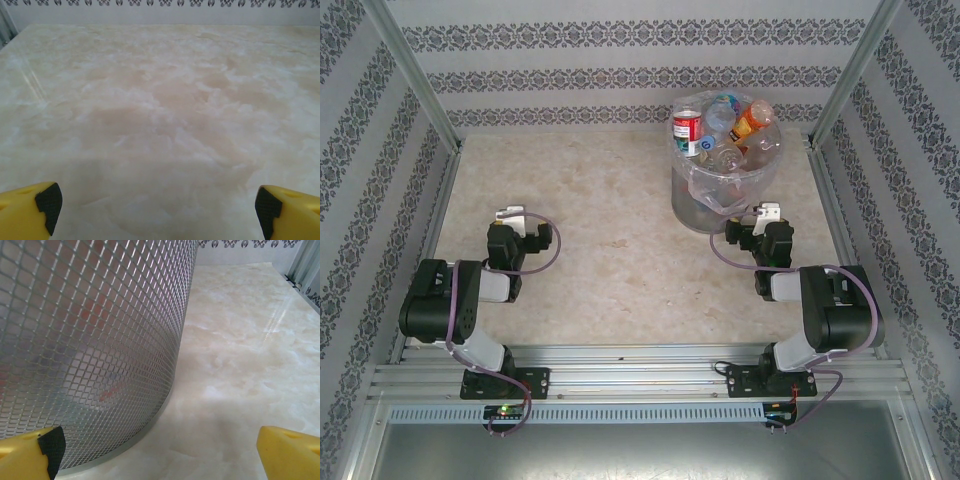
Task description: Put the plastic bottles in the bin
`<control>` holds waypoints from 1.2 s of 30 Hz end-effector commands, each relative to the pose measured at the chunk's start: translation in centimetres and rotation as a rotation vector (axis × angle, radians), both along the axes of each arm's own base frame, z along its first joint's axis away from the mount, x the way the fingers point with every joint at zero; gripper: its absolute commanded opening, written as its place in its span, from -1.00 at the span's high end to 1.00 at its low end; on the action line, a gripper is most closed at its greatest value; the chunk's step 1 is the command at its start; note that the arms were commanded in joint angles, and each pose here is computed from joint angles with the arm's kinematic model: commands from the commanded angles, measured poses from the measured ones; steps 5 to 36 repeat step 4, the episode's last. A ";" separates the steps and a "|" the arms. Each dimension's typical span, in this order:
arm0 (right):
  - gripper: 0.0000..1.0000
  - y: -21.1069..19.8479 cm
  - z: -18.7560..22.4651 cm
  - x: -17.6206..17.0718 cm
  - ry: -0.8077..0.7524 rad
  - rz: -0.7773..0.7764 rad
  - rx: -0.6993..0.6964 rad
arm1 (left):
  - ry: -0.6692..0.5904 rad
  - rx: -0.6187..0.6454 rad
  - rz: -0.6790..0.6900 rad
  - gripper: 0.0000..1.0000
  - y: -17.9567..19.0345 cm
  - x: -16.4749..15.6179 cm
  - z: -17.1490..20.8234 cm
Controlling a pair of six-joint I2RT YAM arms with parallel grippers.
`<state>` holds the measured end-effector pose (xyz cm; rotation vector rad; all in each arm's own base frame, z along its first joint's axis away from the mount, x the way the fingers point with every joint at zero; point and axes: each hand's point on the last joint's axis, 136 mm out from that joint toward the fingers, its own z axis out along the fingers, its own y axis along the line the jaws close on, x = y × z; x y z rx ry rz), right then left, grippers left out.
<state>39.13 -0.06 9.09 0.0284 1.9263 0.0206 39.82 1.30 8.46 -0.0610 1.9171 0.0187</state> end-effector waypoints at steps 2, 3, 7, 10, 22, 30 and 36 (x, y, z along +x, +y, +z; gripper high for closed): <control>-0.97 0.3 1.5 0.7 -0.041 -0.001 -0.010 | 0.004 0.001 -0.026 -1.00 -0.2 0.1 0.2; -0.96 0.2 1.5 0.6 -0.043 -0.004 -0.014 | 0.002 0.001 -0.027 -1.00 -0.2 0.1 0.2; -0.97 0.3 1.5 0.6 -0.042 -0.003 -0.014 | 0.001 0.001 -0.026 -1.00 -0.2 0.2 0.3; -0.97 0.3 1.5 0.6 -0.042 -0.003 -0.014 | 0.001 0.001 -0.026 -1.00 -0.2 0.2 0.3; -0.97 0.3 1.5 0.6 -0.042 -0.003 -0.014 | 0.001 0.001 -0.026 -1.00 -0.2 0.2 0.3; -0.97 0.3 1.5 0.6 -0.042 -0.003 -0.014 | 0.001 0.001 -0.026 -1.00 -0.2 0.2 0.3; -0.97 0.3 1.5 0.6 -0.042 -0.003 -0.014 | 0.001 0.001 -0.026 -1.00 -0.2 0.2 0.3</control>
